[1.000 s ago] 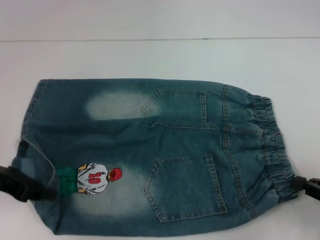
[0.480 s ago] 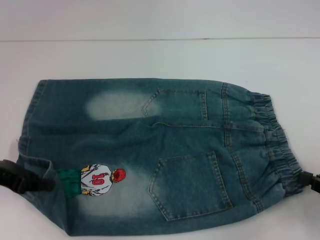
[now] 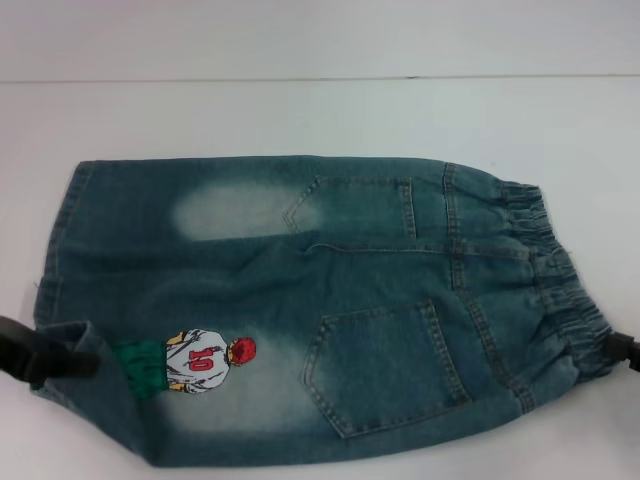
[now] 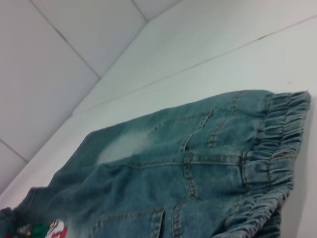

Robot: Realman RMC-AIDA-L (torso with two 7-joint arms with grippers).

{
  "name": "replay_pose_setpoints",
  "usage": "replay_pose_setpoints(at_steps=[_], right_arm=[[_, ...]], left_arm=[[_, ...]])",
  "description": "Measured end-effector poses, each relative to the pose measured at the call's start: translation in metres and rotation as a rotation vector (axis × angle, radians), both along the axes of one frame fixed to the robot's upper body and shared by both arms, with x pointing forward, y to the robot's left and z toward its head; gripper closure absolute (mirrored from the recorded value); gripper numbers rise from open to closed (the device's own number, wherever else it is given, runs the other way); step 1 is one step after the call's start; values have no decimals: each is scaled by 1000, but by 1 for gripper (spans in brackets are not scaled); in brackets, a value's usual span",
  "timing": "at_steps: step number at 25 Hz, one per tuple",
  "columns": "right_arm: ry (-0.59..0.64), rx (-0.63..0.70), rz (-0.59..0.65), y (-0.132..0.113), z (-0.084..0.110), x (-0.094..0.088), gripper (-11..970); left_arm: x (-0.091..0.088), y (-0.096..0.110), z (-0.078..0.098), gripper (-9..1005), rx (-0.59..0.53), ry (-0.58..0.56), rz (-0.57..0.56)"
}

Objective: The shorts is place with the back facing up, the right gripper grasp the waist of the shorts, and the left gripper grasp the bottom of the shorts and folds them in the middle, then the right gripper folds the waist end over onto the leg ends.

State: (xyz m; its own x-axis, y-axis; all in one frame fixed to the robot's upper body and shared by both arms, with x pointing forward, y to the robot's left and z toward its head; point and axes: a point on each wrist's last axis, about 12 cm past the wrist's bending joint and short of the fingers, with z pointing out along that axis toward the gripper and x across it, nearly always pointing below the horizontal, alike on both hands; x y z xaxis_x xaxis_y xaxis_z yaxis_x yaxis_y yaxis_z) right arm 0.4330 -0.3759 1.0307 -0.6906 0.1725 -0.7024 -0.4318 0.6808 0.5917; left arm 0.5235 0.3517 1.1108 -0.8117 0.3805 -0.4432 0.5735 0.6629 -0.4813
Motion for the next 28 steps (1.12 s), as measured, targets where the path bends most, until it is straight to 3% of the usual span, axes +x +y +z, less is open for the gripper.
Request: replay_pose_setpoints(at_steps=[8, 19, 28], right_arm=[[-41, -14, -22, -4, 8, 9, 927], [-93, -29, 10, -1, 32, 40, 928], [-141, -59, 9, -4, 59, 68, 928]], left_arm=[[7, 15, 12, 934, -35, -112, 98], [18, 23, 19, 935, -40, -195, 177], [30, 36, 31, 936, -81, -309, 320]])
